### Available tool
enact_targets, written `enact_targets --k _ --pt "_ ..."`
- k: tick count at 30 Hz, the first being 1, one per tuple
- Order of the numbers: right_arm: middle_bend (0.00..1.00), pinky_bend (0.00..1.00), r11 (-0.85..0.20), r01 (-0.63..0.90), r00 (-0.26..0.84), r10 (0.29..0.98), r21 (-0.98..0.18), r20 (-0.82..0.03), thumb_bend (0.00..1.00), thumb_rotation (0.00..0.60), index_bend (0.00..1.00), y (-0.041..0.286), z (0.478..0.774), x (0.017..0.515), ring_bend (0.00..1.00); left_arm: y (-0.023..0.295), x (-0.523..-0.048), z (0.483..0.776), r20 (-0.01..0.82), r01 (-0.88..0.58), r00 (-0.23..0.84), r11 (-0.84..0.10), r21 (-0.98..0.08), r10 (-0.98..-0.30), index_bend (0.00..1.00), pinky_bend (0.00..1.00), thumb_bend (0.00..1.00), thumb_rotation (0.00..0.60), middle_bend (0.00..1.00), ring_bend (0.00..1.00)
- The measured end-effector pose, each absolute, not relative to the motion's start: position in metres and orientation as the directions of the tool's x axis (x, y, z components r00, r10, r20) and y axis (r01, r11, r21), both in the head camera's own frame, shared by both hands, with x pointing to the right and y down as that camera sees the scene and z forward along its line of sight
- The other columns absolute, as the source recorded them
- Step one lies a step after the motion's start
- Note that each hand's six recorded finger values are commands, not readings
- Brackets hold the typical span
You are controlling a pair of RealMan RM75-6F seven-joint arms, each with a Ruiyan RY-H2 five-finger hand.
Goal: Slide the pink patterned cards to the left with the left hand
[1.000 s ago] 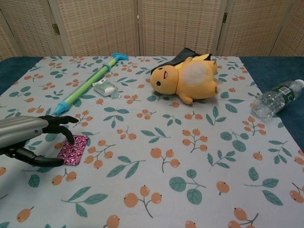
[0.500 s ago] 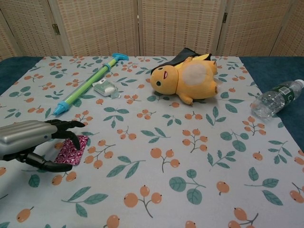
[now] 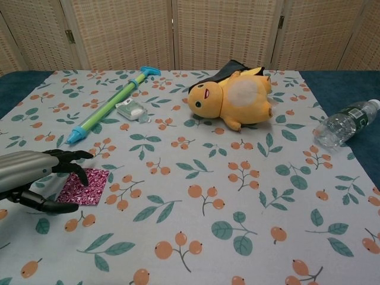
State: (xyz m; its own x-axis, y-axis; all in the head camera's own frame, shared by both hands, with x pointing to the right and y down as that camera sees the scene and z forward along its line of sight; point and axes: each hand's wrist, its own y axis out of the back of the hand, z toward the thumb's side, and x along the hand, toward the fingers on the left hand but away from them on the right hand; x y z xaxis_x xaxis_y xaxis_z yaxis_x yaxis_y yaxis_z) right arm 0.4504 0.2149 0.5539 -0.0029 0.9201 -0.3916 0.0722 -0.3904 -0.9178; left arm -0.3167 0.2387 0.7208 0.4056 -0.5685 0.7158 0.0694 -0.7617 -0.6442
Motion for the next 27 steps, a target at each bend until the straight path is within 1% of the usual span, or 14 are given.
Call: enact_targets --k 7,11,16,22,27 --pt "0.00 0.00 -0.385 0.074 -0.006 0.922 -0.920 -0.387 0.48 0.600 0.00 0.215 0.553 0.451 0.00 0.238 -0.345 0.714 0.733 0.086 0.351 -0.760 -0.645 -0.582 0.33 0.00 0.15 0.167 0.00 0.00" --pt "0.00 0.00 -0.382 0.076 -0.006 0.923 -0.921 -0.384 0.48 0.600 0.00 0.216 0.553 0.451 0.00 0.235 -0.352 0.708 0.728 0.083 0.335 -0.751 -0.655 -0.598 0.33 0.00 0.15 0.165 0.00 0.00" --pt "0.00 0.00 -0.384 0.078 -0.007 0.923 -0.920 -0.386 0.48 0.600 0.00 0.217 0.553 0.452 0.00 0.231 -0.337 0.703 0.706 0.064 0.365 -0.740 -0.669 -0.607 0.33 0.00 0.15 0.167 0.00 0.00" --pt "0.00 0.00 -0.385 0.079 -0.017 0.922 -0.920 -0.387 0.48 0.600 0.00 0.218 0.553 0.456 0.00 0.236 -0.311 0.708 0.700 0.075 0.415 -0.745 -0.663 -0.581 0.32 0.00 0.15 0.167 0.00 0.00" --pt "0.00 0.00 -0.387 0.080 -0.023 0.921 -0.919 -0.390 0.48 0.600 0.00 0.219 0.553 0.459 0.00 0.238 -0.300 0.713 0.705 0.092 0.429 -0.749 -0.656 -0.565 0.32 0.00 0.15 0.167 0.00 0.00"
